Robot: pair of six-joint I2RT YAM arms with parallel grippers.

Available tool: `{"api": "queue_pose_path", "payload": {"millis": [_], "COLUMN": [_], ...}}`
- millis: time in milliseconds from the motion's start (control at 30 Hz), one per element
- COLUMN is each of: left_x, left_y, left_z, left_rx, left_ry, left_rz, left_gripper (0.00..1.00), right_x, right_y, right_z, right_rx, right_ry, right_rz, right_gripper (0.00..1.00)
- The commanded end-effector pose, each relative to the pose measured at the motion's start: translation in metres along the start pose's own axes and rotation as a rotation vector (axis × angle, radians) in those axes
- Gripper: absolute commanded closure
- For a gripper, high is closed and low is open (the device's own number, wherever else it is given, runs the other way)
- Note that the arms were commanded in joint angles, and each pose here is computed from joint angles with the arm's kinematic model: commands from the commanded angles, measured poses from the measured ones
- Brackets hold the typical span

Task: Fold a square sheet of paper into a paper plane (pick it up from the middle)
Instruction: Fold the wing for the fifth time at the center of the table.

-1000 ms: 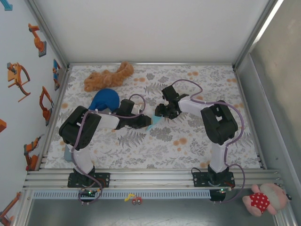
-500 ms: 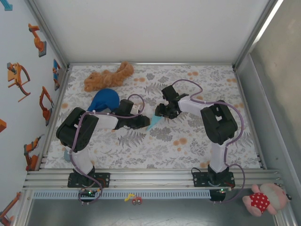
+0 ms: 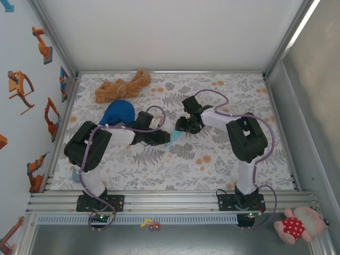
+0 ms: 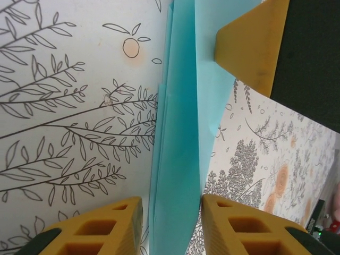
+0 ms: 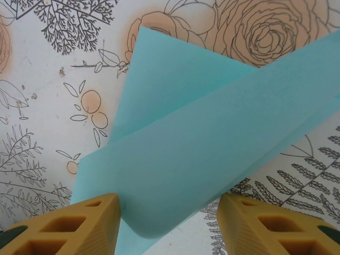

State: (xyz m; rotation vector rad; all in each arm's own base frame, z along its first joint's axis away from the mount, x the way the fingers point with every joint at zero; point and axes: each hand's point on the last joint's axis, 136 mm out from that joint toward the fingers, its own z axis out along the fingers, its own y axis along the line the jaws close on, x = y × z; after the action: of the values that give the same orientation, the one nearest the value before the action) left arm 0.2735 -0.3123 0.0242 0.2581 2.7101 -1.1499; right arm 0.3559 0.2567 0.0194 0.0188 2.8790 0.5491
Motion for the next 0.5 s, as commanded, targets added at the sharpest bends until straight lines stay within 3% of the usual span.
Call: {"api": "queue_pose_path", "payload": {"millis": [0, 467], "left_x": [0.016, 0.026], "left_y": [0.021, 0.042], "left_z": [0.007, 0.018], "left_rx": [-0.101, -0.213], "left_ry": [0.062, 0.121], "left_rz": [-0.008, -0.035], "left_gripper": [0.67, 0.74], "right_x": [0.032, 0.041], "right_y": [-0.050, -0.061], "right_z": [0.038, 0.047], "right_rx": [0.172, 0.208], "right_ry": [0.102, 0.136], "right_rz": [0.043, 0.044], "right_gripper": [0.47, 0.54]}}
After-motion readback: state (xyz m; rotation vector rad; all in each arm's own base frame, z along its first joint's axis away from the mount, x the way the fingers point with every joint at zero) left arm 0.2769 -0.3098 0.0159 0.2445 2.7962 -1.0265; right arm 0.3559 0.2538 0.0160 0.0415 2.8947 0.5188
